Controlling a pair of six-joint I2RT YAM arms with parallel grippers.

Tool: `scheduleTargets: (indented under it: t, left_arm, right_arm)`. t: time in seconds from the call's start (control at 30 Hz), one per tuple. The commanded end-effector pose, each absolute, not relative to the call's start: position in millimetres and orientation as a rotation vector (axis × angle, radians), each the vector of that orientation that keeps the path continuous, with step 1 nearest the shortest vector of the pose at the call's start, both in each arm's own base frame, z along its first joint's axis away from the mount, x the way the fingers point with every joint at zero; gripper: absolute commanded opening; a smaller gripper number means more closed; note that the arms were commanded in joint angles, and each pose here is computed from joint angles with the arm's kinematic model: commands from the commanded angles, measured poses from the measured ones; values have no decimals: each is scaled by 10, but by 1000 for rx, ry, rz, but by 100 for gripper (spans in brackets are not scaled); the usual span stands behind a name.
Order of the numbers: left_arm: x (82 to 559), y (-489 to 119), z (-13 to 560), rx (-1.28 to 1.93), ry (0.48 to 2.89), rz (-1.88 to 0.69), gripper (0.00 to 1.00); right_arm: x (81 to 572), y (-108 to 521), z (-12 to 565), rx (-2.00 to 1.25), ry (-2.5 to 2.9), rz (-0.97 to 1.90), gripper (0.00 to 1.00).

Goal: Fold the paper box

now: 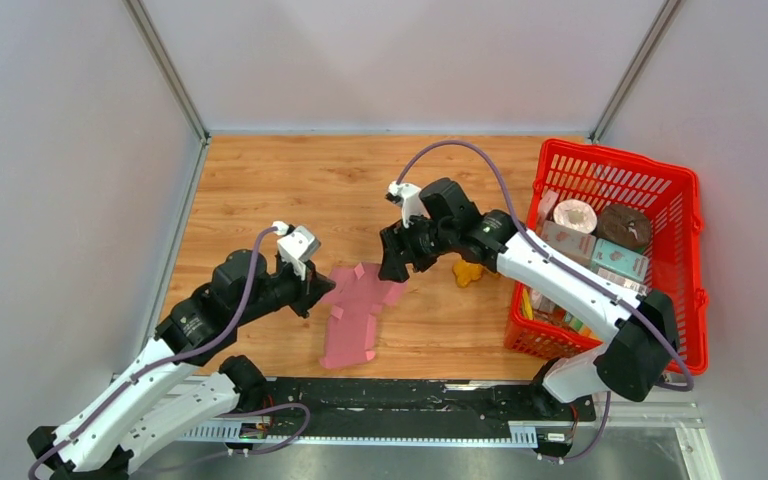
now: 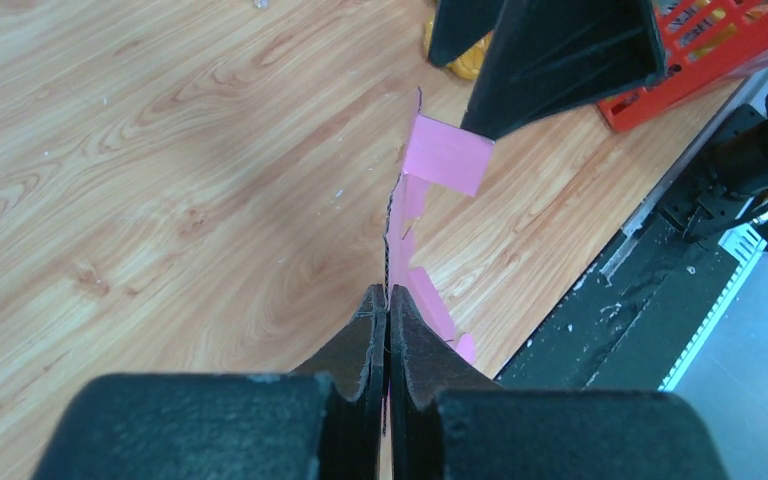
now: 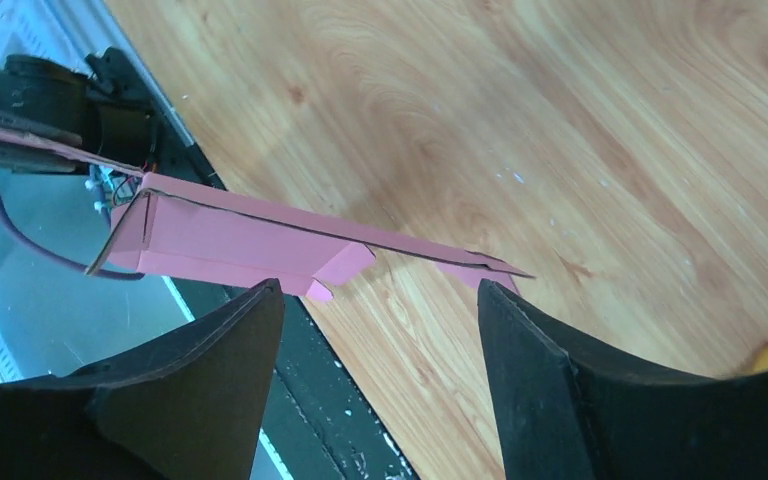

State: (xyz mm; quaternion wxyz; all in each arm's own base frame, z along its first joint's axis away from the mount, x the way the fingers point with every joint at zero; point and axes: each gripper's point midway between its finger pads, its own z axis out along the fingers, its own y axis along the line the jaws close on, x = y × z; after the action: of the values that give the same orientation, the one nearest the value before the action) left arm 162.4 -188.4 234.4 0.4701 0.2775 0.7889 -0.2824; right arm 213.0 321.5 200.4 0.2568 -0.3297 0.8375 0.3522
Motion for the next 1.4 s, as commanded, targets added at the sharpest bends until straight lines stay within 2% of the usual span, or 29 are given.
scheduleTargets:
  t: [0.0, 0.13, 0.2, 0.3, 0.4, 0.53, 0.77, 0.9, 1.13, 1.2, 1.37]
  left_arm:
    - [1665, -1900, 2503, 664, 1837, -704, 0]
    - [1697, -1839, 2522, 634, 1827, -673, 0]
    - [1733, -1839, 2542, 621, 1815, -664, 0]
    - [1774, -1847, 2561, 617, 1805, -652, 0]
    - [1814, -1824, 2535, 605, 1814, -625, 0]
    - [1808, -1818, 2564, 600, 1795, -629, 0]
    - [1782, -1802, 2621, 599, 1766, -638, 0]
    - [1771, -1805, 2629, 601, 1760, -644, 0]
    - [1760, -1804, 2640, 600, 1751, -652, 0]
    - [1763, -1814, 2630, 603, 1752, -654, 0]
    - [1775, -1837, 2615, 609, 1759, -656, 0]
  right_arm:
    - [2461, 2980, 2428, -566, 2291, 740, 74]
    - [2588, 2672, 2564, 18, 2456, 592, 76]
    - [2560, 2749, 2599, 382, 2486, 669, 77]
    - [2486, 2985, 2698, 605, 2542, 821, 76]
    - [2419, 2961, 2679, 758, 2544, 784, 74]
    - [2442, 3066, 2599, 997, 2503, 904, 65]
    - [2523, 3221, 2578, 1133, 2480, 972, 58]
    - [2527, 3399, 2528, 1139, 2521, 1033, 48]
    - [2509, 3486, 2377, 1163, 2552, 1054, 43]
    - [2517, 3503, 2360, 1167, 2551, 1069, 37]
    - [2476, 3592, 2294, 1165, 2601, 1098, 29]
